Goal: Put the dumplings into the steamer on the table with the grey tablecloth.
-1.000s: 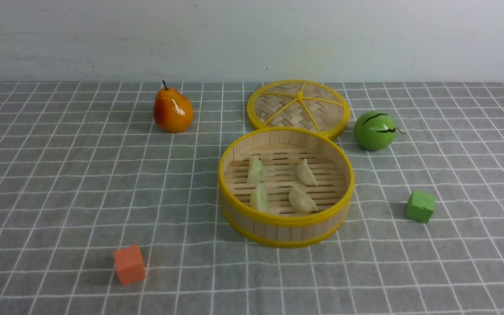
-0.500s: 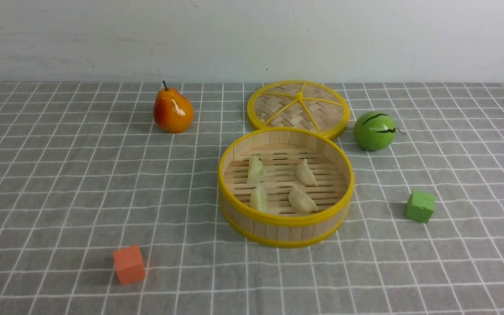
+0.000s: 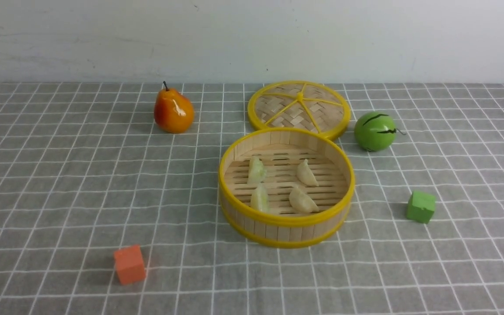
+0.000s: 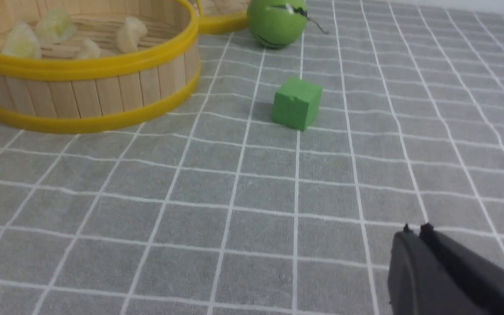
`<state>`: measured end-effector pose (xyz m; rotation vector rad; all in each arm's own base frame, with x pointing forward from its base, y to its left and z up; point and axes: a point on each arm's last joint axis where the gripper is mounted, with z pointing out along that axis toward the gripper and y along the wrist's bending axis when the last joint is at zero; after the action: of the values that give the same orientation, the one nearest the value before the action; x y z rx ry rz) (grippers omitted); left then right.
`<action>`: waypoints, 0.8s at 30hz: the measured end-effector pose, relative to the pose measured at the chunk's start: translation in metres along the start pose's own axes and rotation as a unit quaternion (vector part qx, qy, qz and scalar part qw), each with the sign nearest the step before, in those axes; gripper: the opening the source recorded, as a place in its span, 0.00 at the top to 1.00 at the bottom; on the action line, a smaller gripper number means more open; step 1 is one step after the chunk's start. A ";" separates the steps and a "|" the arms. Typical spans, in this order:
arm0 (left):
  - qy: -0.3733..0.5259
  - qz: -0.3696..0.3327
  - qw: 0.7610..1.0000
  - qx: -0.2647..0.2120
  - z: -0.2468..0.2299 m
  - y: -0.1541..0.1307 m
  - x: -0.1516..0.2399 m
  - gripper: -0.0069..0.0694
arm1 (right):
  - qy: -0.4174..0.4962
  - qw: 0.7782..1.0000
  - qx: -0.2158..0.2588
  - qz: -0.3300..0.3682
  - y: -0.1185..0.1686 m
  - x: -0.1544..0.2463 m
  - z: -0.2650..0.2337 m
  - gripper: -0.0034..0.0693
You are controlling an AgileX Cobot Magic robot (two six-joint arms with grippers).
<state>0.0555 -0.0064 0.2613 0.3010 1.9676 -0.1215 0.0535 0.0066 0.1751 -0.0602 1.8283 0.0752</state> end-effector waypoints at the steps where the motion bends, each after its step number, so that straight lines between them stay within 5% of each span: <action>1: 0.000 0.000 1.000 0.000 0.000 0.000 0.000 0.78 | 0.005 1.000 0.003 0.016 -0.001 0.001 0.000 0.95; 24: 0.000 0.000 1.000 0.000 0.000 0.000 0.000 0.75 | 0.020 0.998 0.013 0.059 -0.002 0.002 -0.001 0.91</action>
<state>0.0555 -0.0064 0.2612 0.3002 1.9680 -0.1219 0.0523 0.0045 0.1736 0.0645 1.8711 0.1346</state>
